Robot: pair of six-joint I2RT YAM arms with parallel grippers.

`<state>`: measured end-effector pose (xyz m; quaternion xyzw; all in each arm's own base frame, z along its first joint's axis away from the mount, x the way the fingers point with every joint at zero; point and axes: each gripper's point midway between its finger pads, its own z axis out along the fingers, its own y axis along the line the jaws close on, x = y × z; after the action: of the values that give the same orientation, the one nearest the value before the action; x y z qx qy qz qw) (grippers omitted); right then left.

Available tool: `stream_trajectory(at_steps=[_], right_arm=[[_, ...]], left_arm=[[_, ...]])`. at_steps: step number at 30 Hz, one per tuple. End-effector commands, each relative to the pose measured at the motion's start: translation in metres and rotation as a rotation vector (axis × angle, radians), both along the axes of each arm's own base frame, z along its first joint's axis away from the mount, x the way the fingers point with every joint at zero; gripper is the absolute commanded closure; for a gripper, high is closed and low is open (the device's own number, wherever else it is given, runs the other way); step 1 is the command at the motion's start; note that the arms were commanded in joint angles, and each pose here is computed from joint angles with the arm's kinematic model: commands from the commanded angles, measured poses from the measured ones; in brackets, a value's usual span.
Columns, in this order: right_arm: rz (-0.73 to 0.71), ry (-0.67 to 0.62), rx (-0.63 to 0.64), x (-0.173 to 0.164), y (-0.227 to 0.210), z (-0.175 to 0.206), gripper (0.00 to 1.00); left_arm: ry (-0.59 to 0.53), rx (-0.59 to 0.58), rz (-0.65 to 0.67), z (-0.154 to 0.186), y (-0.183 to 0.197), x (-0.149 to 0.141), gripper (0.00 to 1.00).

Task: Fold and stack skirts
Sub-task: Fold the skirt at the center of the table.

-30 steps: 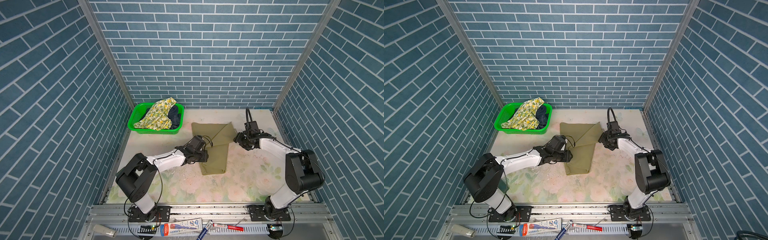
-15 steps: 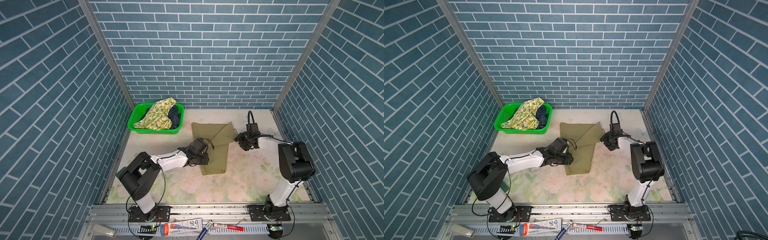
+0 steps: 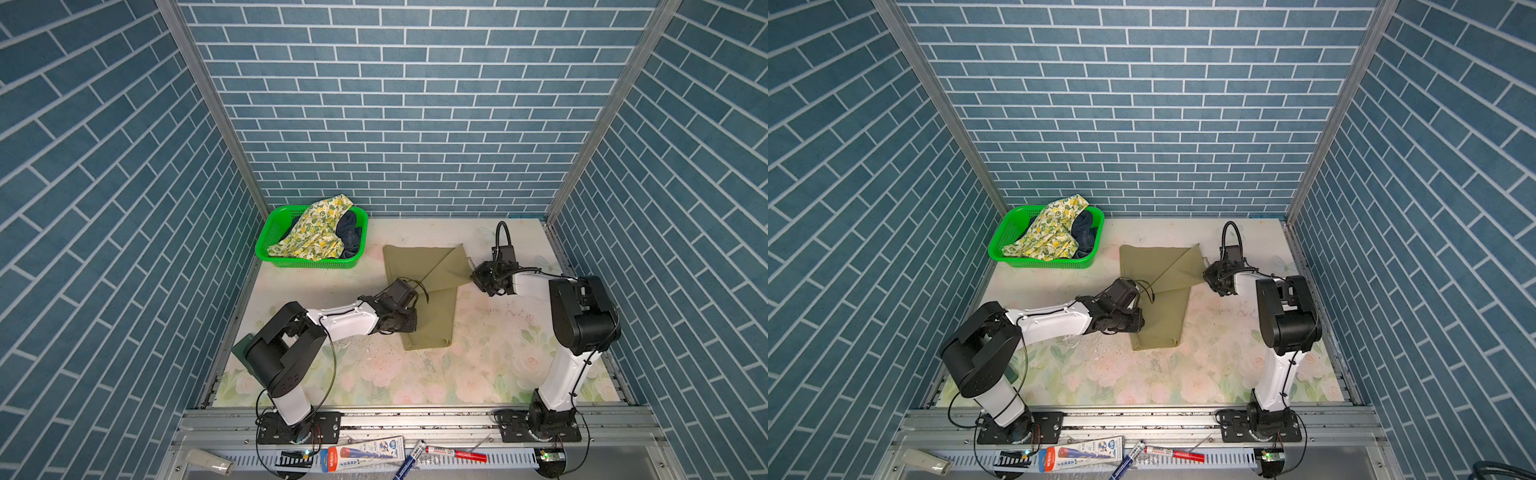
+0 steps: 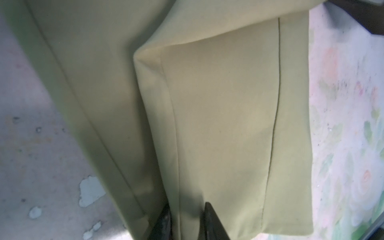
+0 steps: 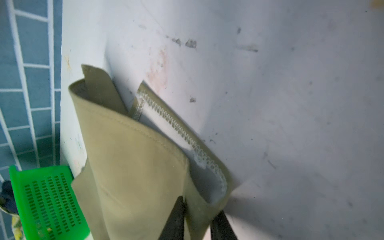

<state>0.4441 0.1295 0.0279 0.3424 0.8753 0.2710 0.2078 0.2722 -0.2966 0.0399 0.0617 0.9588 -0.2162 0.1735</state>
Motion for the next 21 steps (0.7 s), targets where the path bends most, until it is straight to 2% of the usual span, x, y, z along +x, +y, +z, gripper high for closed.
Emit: stream_trajectory(at_steps=[1, 2, 8, 15, 21], right_arm=[[-0.032, -0.027, 0.000, 0.016, -0.002, 0.012, 0.94], [-0.029, -0.035, -0.005, 0.018, -0.002, 0.017, 0.99], [0.007, -0.108, -0.087, 0.028, -0.009, 0.059, 1.00], [0.064, -0.203, -0.184, 0.041, -0.013, 0.117, 1.00], [0.135, -0.286, -0.223, 0.051, 0.000, 0.149, 1.00]], left_arm=[[0.021, 0.016, -0.005, -0.006, 0.002, -0.005, 0.84], [0.015, 0.014, -0.002, -0.003, 0.002, -0.005, 0.88], [-0.027, -0.009, 0.006, 0.020, 0.001, 0.000, 1.00], [-0.075, -0.045, 0.016, 0.052, 0.002, -0.004, 1.00], [-0.081, -0.065, 0.012, 0.060, 0.000, -0.022, 1.00]])
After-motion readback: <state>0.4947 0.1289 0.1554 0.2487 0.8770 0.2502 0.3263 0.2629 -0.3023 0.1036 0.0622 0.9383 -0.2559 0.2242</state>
